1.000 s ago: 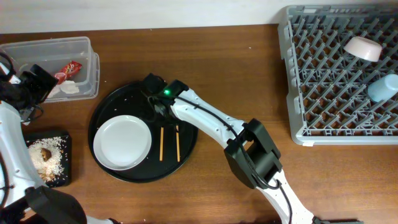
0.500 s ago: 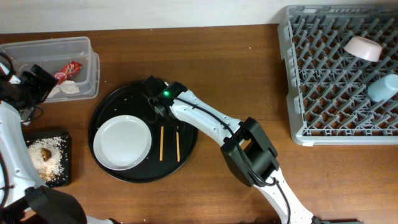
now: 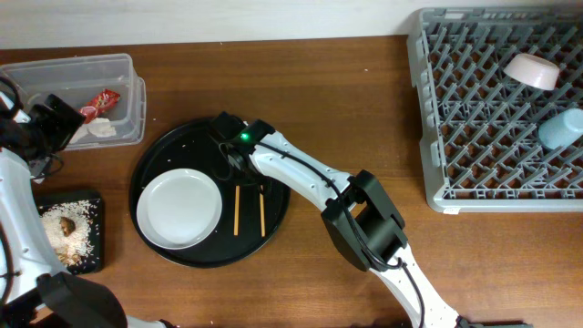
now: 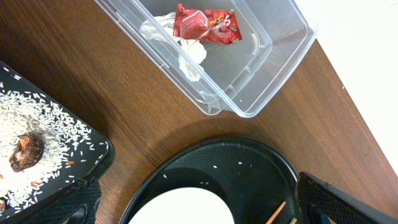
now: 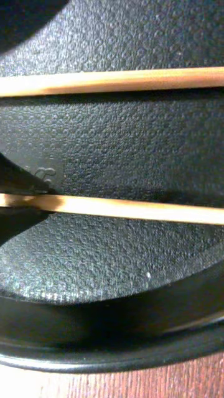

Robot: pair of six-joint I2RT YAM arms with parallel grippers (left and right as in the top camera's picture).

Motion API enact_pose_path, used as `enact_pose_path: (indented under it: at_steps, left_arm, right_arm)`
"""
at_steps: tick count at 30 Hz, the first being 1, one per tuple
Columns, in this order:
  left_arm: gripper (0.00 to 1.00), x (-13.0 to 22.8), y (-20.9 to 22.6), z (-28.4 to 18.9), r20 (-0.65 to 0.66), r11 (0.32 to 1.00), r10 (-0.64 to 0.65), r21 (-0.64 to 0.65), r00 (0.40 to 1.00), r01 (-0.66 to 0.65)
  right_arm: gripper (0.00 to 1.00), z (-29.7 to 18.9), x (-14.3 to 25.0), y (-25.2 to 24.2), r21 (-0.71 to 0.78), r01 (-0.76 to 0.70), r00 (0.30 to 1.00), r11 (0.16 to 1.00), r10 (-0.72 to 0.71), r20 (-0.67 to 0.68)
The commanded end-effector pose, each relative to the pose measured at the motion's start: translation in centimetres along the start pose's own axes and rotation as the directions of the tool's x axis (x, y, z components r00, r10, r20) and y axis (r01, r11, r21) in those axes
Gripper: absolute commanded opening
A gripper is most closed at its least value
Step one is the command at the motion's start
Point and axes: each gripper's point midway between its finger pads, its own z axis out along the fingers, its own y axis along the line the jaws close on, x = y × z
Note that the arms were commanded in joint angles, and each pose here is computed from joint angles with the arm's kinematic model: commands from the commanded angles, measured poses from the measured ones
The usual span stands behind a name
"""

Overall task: Sort waste into correct bins and load items into the dishwasher rack
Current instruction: 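Grasp one wooden chopstick with the right gripper, then carry the chopstick right and drop it into the dish rack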

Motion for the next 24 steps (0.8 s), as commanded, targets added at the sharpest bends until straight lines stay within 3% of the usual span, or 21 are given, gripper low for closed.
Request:
enact_pose_path:
  at_steps: [1,5,12,18,24]
  left_arm:
    - [0.99,-0.1,0.0,0.0,0.001,1.000,-0.010,0.003,1.000,0.010]
    - [0.99,-0.1,0.0,0.0,0.001,1.000,-0.010,0.003,1.000,0.010]
    - [0.99,-0.1,0.0,0.0,0.001,1.000,-0.010,0.003,1.000,0.010]
    - [0.99,-0.1,0.0,0.0,0.001,1.000,-0.010,0.003,1.000,0.010]
    - [0.99,-0.1,0.0,0.0,0.001,1.000,-0.010,0.003,1.000,0.010]
  right_arm:
    - [0.04,1.3,0.8,-0.3,0.004,-0.006,0.999,1.000,0.006,-0.043]
    - [0.04,-0.6,-0.3,-0.9,-0.008,-0.027,0.999,1.000,0.027,-0.023]
    - [0.04,-11.0,-6.5,-5.5,-0.065,0.009,0.994,0.998,-0.002,0.105]
    - [0.04,-19.6,-13.1,-18.2,-0.038,-0.034,0.962,0.999,0.043,0.270]
    - [0.04,-21.9,-15.6,-30.4,-0.064,-0.044,0.942,0.997,0.063,0.330]
